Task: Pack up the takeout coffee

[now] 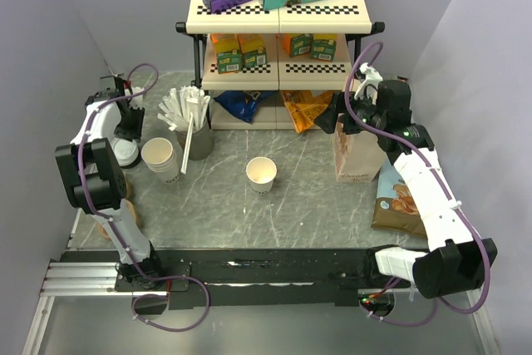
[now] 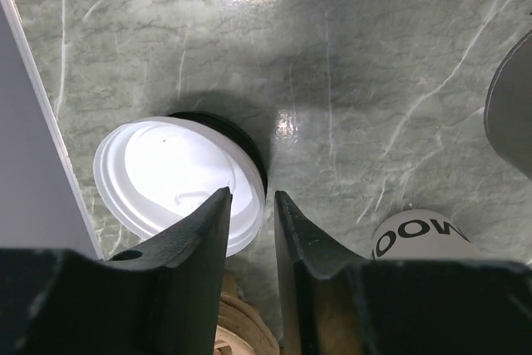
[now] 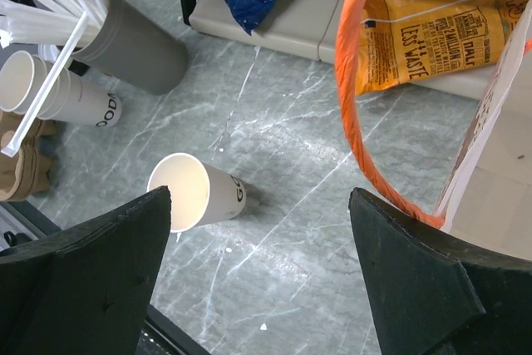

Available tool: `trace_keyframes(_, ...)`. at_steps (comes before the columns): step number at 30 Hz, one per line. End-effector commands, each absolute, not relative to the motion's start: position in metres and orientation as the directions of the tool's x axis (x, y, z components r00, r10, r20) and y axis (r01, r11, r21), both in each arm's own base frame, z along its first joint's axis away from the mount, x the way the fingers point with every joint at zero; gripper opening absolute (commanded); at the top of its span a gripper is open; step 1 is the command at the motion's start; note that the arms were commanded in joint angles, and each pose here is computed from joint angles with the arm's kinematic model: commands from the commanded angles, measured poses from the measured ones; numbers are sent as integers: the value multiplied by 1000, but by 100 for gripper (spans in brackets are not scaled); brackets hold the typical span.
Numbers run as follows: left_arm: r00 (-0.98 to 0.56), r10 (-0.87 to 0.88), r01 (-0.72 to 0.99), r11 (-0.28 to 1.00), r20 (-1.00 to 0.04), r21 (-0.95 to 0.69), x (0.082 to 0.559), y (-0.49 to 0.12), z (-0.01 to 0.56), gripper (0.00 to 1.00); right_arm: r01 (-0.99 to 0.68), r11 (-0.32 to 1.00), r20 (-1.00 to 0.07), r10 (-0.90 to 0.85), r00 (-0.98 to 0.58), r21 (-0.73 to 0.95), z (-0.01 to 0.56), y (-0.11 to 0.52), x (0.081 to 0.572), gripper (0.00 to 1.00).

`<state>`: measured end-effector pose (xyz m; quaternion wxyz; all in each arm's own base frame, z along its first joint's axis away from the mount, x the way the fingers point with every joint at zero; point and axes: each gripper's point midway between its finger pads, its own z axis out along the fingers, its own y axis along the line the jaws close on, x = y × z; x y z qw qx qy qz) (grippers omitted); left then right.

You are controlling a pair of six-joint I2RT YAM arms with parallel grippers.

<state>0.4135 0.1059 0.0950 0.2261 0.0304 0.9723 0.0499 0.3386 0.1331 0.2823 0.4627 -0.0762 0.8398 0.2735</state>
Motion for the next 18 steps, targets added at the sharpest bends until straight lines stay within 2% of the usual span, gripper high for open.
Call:
trace_keyframes(1, -882, 69, 13, 992, -467, 122, 426, 106, 102, 32, -400, 836, -851, 142, -506, 377, 305, 132, 346, 93)
trace_keyframes(18, -898, 65, 17, 993, -435, 114, 423, 105, 96, 13, -401, 831, -849, 149, -507, 385, 303, 134, 347, 93)
